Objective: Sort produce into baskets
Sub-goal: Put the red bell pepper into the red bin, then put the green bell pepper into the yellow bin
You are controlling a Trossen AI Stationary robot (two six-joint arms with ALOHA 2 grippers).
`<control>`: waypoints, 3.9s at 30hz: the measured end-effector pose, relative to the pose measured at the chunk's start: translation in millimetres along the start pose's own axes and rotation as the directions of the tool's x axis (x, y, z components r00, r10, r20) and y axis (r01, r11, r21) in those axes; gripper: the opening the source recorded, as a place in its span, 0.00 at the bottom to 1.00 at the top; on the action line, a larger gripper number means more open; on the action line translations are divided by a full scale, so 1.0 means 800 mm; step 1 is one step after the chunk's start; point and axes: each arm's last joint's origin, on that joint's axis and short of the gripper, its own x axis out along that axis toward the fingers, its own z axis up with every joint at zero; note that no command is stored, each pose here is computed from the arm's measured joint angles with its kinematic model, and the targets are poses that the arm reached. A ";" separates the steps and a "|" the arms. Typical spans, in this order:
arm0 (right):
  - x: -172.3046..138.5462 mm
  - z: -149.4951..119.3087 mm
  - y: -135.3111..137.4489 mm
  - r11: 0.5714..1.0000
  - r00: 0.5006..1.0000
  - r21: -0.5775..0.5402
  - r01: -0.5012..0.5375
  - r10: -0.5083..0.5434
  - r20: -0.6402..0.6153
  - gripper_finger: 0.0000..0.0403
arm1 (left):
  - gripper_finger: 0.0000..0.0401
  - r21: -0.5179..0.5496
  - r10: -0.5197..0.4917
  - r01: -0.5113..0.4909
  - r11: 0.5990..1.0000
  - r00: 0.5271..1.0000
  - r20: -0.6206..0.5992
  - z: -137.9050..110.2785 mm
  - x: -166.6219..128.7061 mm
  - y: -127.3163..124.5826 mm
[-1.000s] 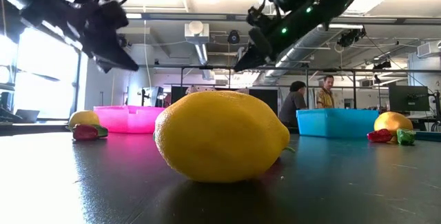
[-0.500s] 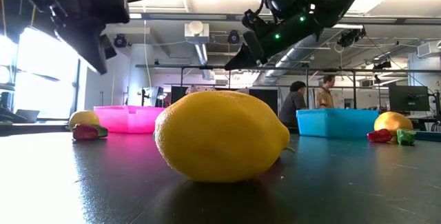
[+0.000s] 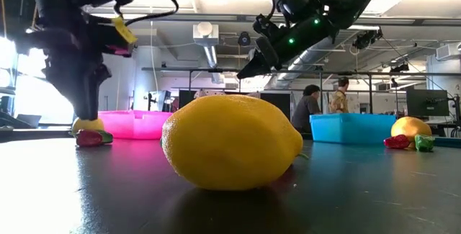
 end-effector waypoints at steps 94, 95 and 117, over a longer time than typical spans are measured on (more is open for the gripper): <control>0.000 -0.005 0.001 1.000 0.999 -0.029 -0.006 0.004 -0.046 0.00 | 0.04 -0.341 0.332 -0.310 0.887 0.943 0.007 0.083 0.028 0.289; 0.000 -0.006 0.001 1.000 0.999 -0.029 -0.006 0.005 -0.047 0.00 | 0.05 -0.341 0.337 -0.311 0.887 0.941 0.019 0.084 0.025 0.288; 0.000 -0.005 0.001 1.000 0.999 -0.029 -0.008 0.006 -0.045 0.00 | 0.15 -0.321 0.402 -0.256 0.912 0.718 0.569 0.059 -0.029 0.213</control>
